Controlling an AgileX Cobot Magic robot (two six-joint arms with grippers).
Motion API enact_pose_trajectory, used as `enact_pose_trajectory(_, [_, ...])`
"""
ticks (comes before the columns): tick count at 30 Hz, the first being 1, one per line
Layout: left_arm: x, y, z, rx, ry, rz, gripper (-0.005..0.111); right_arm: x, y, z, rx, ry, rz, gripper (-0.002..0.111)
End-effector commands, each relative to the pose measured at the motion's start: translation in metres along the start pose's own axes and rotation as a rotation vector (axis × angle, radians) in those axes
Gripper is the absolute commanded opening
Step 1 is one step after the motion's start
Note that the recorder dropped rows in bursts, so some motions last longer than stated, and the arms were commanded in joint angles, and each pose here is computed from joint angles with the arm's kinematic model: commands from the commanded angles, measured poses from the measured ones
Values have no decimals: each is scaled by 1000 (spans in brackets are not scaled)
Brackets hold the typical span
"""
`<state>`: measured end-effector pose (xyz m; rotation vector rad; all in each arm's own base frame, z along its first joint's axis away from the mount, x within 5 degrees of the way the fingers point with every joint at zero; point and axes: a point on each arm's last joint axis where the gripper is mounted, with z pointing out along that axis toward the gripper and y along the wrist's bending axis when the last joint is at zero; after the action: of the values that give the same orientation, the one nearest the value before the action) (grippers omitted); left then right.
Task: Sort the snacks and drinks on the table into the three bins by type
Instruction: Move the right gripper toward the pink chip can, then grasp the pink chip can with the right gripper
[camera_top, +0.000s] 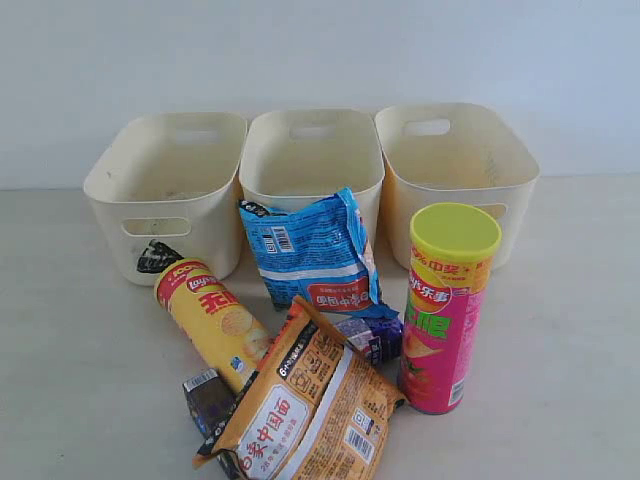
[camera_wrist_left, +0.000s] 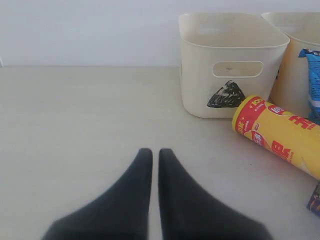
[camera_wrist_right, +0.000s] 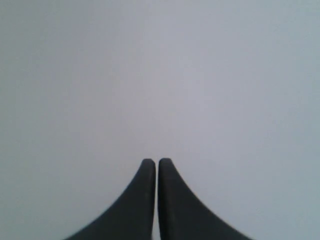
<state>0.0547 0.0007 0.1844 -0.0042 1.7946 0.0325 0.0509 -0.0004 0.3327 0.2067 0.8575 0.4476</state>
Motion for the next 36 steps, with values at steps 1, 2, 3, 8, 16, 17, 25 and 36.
enact_pose_trajectory(1, [-3, 0, -1, -4, -24, -13, 4, -6, 4, 36, -13, -34, -60, 0])
enact_pose_trajectory(2, [-3, 0, -1, -4, -24, -13, 4, -4, 3, 45, -7, -23, -60, 0])
enact_pose_trajectory(3, [-3, 0, -1, -4, -24, -13, 4, 1, 1, 55, 6, 6, -61, 0])
enact_pose_trajectory(8, [-3, 0, -1, -4, -24, -13, 4, 38, -13, 95, 115, 385, -146, 0])
enact_pose_trajectory(16, [-3, 0, -1, -4, -24, -13, 4, 88, -44, 129, 329, 1206, -439, 0])
enact_pose_trajectory(17, [-3, 0, -1, -4, -24, -13, 4, 90, -45, 132, 321, 1284, -458, 0])
enact_pose_trajectory(25, [-3, 0, -1, -4, -24, -13, 4, 97, -19, 131, -31, 1699, -359, 1])
enact_pose_trajectory(36, [-3, 0, -1, -4, -24, -13, 4, 101, 18, 125, -372, 1718, -174, 90])
